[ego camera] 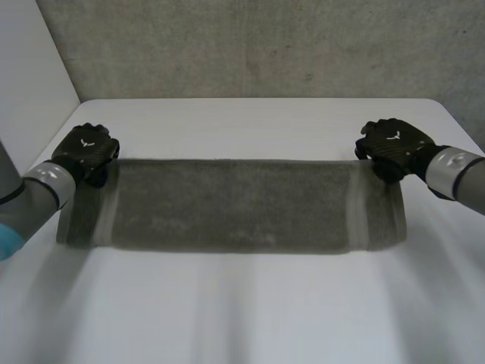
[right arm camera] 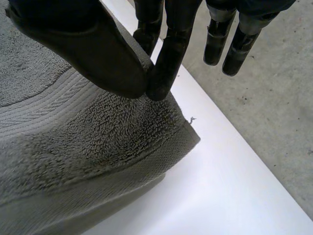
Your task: Fold the towel.
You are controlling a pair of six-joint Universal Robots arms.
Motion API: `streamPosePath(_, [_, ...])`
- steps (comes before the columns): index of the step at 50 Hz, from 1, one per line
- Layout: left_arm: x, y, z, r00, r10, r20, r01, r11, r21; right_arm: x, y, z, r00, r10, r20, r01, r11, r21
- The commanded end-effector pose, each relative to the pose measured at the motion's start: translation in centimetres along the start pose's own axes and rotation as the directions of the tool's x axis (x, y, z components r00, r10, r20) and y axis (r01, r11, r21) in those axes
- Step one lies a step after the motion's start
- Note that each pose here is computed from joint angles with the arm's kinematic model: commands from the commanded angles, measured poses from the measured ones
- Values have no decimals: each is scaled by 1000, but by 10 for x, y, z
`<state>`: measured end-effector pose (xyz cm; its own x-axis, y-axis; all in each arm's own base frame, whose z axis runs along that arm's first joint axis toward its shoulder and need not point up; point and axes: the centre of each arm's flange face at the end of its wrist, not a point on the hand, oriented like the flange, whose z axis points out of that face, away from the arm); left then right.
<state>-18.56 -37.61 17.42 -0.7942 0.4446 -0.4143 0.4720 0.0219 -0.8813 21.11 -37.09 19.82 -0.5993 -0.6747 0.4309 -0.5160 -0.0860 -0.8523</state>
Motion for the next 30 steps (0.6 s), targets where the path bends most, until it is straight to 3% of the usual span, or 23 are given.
streamPosePath(1, [1, 7, 25, 1000, 13, 10, -13, 1000, 12, 0, 17, 36, 998, 4, -70, -2, 1000, 31])
streamPosePath(20, [13, 31, 50, 992, 121, 39, -123, 992, 30, -10, 37, 72, 997, -18, -80, 22, 999, 48])
streamPosePath(30, [1, 21, 45, 986, 123, 116, -126, 992, 19, 4, 7, 76, 974, -44, -222, 73, 989, 127])
